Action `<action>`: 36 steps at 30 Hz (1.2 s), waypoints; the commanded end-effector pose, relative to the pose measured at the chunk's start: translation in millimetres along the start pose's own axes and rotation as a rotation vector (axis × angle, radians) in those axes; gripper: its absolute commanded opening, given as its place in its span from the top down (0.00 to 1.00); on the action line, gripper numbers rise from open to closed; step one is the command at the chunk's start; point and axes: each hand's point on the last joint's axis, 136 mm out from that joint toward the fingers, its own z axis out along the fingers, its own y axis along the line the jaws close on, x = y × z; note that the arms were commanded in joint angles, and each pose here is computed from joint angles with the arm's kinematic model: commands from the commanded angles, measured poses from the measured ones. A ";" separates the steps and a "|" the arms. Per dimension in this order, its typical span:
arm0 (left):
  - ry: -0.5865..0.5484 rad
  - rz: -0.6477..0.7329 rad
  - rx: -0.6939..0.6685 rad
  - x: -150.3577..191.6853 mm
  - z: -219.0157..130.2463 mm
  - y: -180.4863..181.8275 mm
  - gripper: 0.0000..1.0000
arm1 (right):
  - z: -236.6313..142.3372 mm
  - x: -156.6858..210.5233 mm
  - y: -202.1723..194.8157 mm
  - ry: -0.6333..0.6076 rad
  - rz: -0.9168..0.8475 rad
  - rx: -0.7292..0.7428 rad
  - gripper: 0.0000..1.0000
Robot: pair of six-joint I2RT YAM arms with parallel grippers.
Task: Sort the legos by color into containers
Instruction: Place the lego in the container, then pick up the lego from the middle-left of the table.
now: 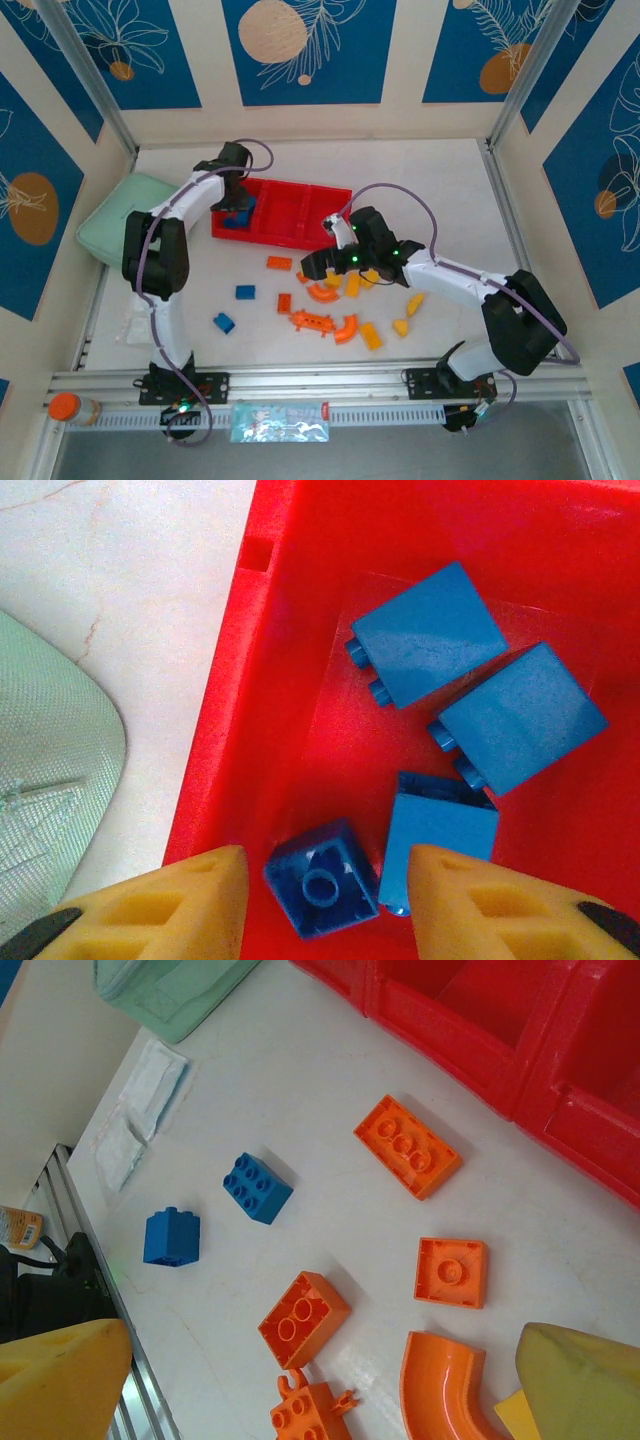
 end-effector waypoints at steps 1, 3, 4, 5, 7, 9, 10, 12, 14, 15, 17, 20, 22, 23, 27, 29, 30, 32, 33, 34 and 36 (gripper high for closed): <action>-0.013 0.003 0.017 -8.0 -9.2 -0.4 0.54 | -4.0 -12.5 10.1 -0.016 -0.007 -0.038 0.01; -0.022 -0.002 0.051 -9.6 -18.6 -5.4 0.54 | -7.0 -15.0 12.0 -0.024 -0.013 -0.041 0.01; -0.027 -0.010 0.071 -10.6 -24.6 -6.8 0.54 | -8.3 -15.7 12.6 -0.025 -0.014 -0.041 0.01; -0.030 -0.015 0.088 -10.5 -29.9 -8.7 0.54 | -9.8 -16.4 13.7 -0.026 -0.018 -0.041 0.01; -0.039 -0.022 0.131 -9.7 -43.0 -13.1 0.54 | -12.6 -17.9 14.8 -0.024 -0.025 -0.036 0.01; -0.047 -0.030 0.165 -7.0 -55.2 -15.6 0.54 | -14.8 -17.8 15.6 -0.018 -0.028 -0.031 0.01; -0.050 -0.035 0.182 -4.5 -61.5 -16.4 0.54 | -16.1 -17.8 16.1 -0.016 -0.030 -0.029 0.01; -0.050 -0.045 0.221 2.9 -73.5 -18.8 0.54 | -17.6 -15.5 15.2 -0.011 -0.028 -0.022 0.01; -0.050 -0.048 0.258 13.8 -85.0 -21.8 0.54 | -18.4 -12.1 14.7 -0.004 -0.017 -0.022 0.01; -0.045 -0.045 0.274 22.4 -89.8 -24.2 0.54 | -17.7 -9.1 13.6 0.003 -0.008 -0.019 0.01; -0.039 -0.044 0.290 39.4 -98.3 -26.0 0.54 | -16.6 -2.9 12.2 0.021 0.010 -0.018 0.01; -0.017 -0.035 0.316 70.7 -104.2 -31.3 0.52 | -13.6 8.4 11.7 0.040 0.016 -0.013 0.01; -0.006 -0.036 0.344 91.0 -105.6 -36.3 0.51 | -10.9 18.9 9.6 0.062 0.024 -0.003 0.01; 0.005 -0.038 0.353 99.9 -105.0 -37.8 0.50 | -9.7 22.8 8.9 0.070 0.028 0.000 0.01; 0.040 -0.037 0.355 137.4 -104.4 -43.2 0.47 | -4.9 41.3 5.7 0.100 0.037 0.022 0.01; 0.051 -0.031 0.353 154.3 -103.0 -46.9 0.45 | -3.3 47.3 6.2 0.103 0.040 0.022 0.01; 0.062 -0.024 0.346 164.0 -101.4 -48.0 0.45 | -1.9 51.6 5.7 0.108 0.045 0.026 0.01; 0.083 -0.012 0.333 180.4 -97.6 -50.0 0.43 | 0.6 57.5 6.7 0.111 0.052 0.025 0.01; 0.092 -0.007 0.324 187.9 -95.3 -50.1 0.41 | 2.1 61.4 7.7 0.113 0.055 0.021 0.01; 0.102 -0.004 0.314 194.7 -92.3 -49.7 0.40 | 4.1 65.1 8.6 0.115 0.058 0.017 0.01; 0.122 -0.005 0.288 205.3 -86.1 -45.4 0.38 | 7.7 71.3 10.0 0.121 0.062 0.010 0.01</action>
